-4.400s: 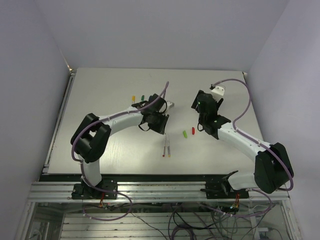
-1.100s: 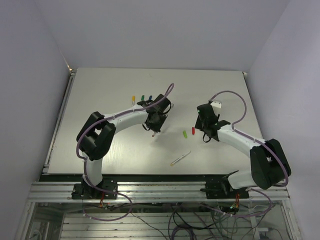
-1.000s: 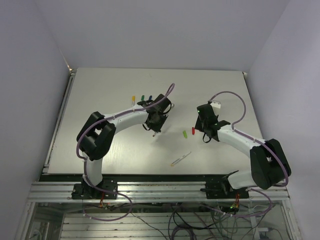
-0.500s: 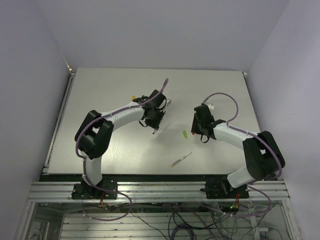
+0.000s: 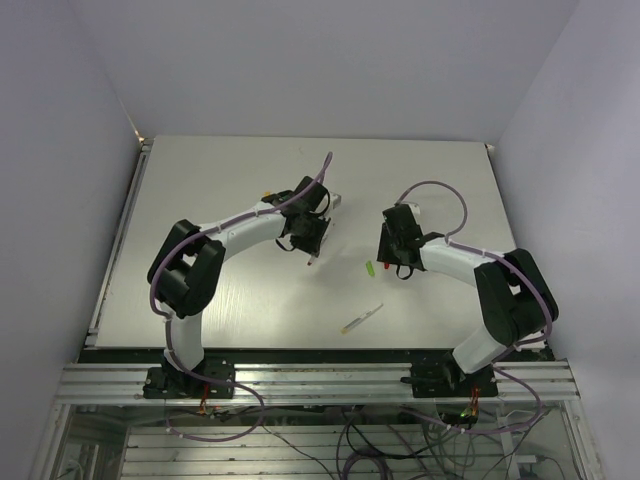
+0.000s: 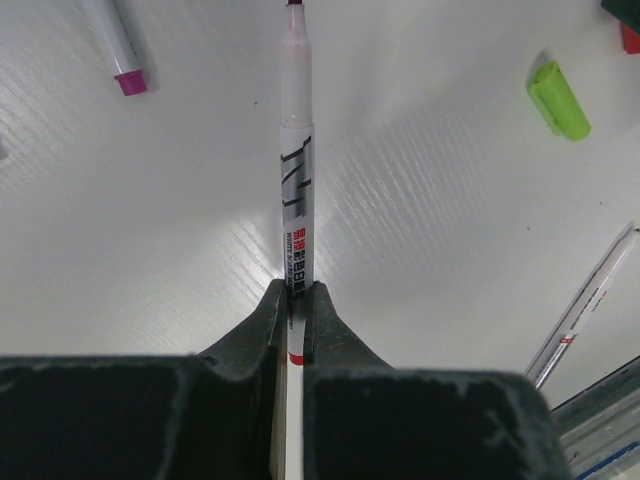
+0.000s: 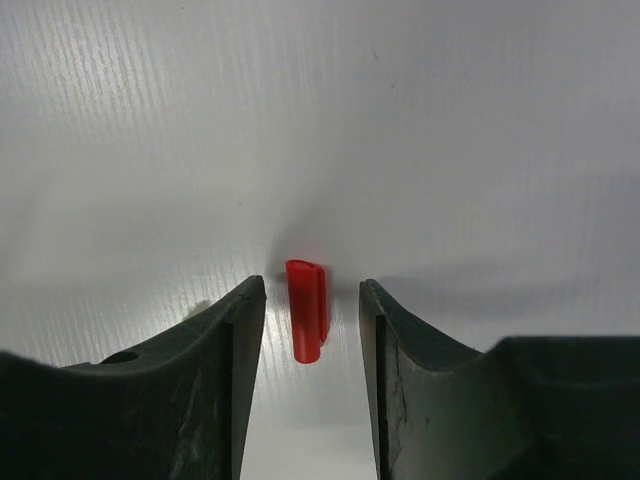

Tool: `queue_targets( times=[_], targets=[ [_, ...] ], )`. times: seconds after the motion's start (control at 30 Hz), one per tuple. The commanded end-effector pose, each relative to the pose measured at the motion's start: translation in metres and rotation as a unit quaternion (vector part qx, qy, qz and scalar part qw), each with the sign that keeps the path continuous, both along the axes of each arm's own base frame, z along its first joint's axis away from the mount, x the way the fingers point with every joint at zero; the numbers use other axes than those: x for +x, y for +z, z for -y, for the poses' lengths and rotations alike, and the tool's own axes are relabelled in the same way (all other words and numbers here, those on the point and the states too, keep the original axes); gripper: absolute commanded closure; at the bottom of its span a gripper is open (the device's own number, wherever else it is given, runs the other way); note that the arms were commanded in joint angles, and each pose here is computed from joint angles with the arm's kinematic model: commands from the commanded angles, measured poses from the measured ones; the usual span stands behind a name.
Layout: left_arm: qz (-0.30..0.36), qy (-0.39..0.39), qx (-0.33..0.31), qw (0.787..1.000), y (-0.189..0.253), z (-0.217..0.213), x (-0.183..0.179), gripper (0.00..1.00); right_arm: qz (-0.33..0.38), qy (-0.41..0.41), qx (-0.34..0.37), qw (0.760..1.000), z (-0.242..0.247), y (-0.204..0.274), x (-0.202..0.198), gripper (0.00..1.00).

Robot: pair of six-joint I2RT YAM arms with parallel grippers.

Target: Insert the pens into the pen caps

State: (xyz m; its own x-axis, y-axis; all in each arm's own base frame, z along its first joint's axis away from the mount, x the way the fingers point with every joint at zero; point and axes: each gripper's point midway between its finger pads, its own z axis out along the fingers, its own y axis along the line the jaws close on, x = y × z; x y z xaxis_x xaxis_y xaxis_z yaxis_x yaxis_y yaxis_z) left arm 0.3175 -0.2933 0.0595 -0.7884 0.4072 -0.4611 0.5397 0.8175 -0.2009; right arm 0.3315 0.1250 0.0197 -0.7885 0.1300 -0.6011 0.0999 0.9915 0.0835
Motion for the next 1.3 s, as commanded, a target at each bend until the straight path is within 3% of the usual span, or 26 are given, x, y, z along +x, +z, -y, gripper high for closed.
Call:
queue_targets(
  times=[0.0,0.2,0.43,0.5,0.57,0.7,1.0,1.27],
  targets=[
    [0.006,-0.005,-0.033,0.999,0.013,0.006,0.000,0.93,-0.003,0.004,0.002,1.000,-0.002,0.003,0.005,0.59],
    [0.001,-0.006,-0.040,0.999,0.012,0.006,0.001,0.93,-0.028,-0.006,-0.009,1.000,0.003,-0.006,-0.003,0.65],
    [-0.004,-0.008,-0.050,0.999,0.011,0.006,0.001,0.93,-0.057,-0.014,-0.017,0.998,0.006,-0.019,-0.012,0.80],
    [-0.005,-0.009,-0.053,0.999,0.011,0.006,0.001,0.93,-0.067,-0.015,-0.019,0.997,0.006,-0.023,-0.014,0.86],
    [-0.004,-0.009,-0.056,0.998,0.013,0.007,0.002,0.93,-0.073,-0.014,-0.018,0.997,0.005,-0.024,-0.016,1.00],
    [0.001,-0.010,-0.061,0.998,0.017,0.007,0.004,0.93,-0.067,-0.012,-0.014,0.998,0.003,-0.016,-0.012,1.00],
    [0.049,-0.016,-0.094,0.994,0.049,0.017,0.026,0.93,0.093,-0.024,0.010,0.995,-0.008,0.065,0.055,1.00],
    [0.100,-0.025,-0.188,0.977,0.097,0.043,0.045,0.93,0.262,-0.033,0.110,0.958,-0.030,0.160,0.102,1.00]
  ],
)
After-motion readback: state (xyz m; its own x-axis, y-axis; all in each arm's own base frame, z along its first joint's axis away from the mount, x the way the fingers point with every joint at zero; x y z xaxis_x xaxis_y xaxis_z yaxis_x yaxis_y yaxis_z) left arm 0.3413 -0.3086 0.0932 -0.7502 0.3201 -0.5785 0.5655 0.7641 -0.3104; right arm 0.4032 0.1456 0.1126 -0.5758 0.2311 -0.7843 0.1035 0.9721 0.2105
